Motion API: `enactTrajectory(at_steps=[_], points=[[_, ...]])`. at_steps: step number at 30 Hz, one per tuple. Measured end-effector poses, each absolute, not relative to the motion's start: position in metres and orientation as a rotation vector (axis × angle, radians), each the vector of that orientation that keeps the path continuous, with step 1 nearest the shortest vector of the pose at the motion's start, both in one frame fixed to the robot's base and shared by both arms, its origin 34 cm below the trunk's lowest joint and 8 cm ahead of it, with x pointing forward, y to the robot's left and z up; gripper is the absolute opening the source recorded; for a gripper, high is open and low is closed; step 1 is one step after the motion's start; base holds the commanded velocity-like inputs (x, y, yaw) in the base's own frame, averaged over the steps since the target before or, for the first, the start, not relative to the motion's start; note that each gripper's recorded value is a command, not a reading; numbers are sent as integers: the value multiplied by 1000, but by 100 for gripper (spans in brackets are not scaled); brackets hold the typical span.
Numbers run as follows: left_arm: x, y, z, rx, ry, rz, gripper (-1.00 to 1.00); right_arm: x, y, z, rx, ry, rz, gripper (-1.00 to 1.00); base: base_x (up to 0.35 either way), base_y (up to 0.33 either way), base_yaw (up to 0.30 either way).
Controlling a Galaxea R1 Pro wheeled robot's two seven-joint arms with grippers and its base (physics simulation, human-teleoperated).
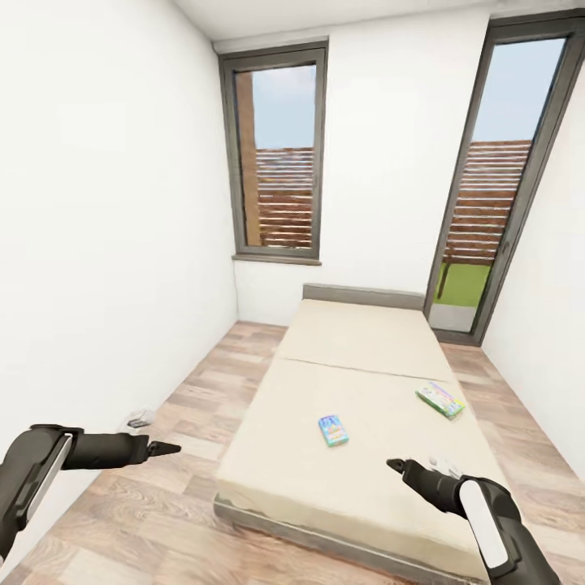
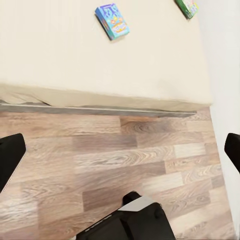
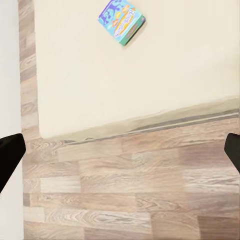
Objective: Put all the toys in the child's room - the three board games (two on the bed and one on the table), the two jigsaw puzzles on the table, and the tennis ball on the table - inside the toy box on the table in the child's room.
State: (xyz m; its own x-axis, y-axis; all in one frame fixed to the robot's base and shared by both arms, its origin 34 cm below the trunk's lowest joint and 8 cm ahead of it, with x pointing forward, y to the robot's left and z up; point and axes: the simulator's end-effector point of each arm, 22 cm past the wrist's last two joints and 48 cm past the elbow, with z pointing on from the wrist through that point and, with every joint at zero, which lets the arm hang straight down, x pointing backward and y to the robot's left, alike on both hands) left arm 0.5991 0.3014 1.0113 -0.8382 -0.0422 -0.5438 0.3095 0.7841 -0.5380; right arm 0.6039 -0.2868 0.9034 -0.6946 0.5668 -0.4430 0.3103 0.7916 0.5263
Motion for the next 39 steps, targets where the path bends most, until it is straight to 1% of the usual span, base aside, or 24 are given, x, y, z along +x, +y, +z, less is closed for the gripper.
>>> enactTrajectory(at_steps=[13,24,31,39], points=[[599,306,1012,197,2433,-850,100,603,-286,902,650,2377,559,100,40,323,-279],[598,306,1012,197,2433,-850,100,606,-289,904,651,2356,547,100,171,291,-279],[599,306,1011,197,2433,-851,100,607,-290,904,650,2352,542,100,158,85,-236],[599,306,1011,197,2433,-848,100,607,-290,904,650,2351,541,100,52,-4,-60]])
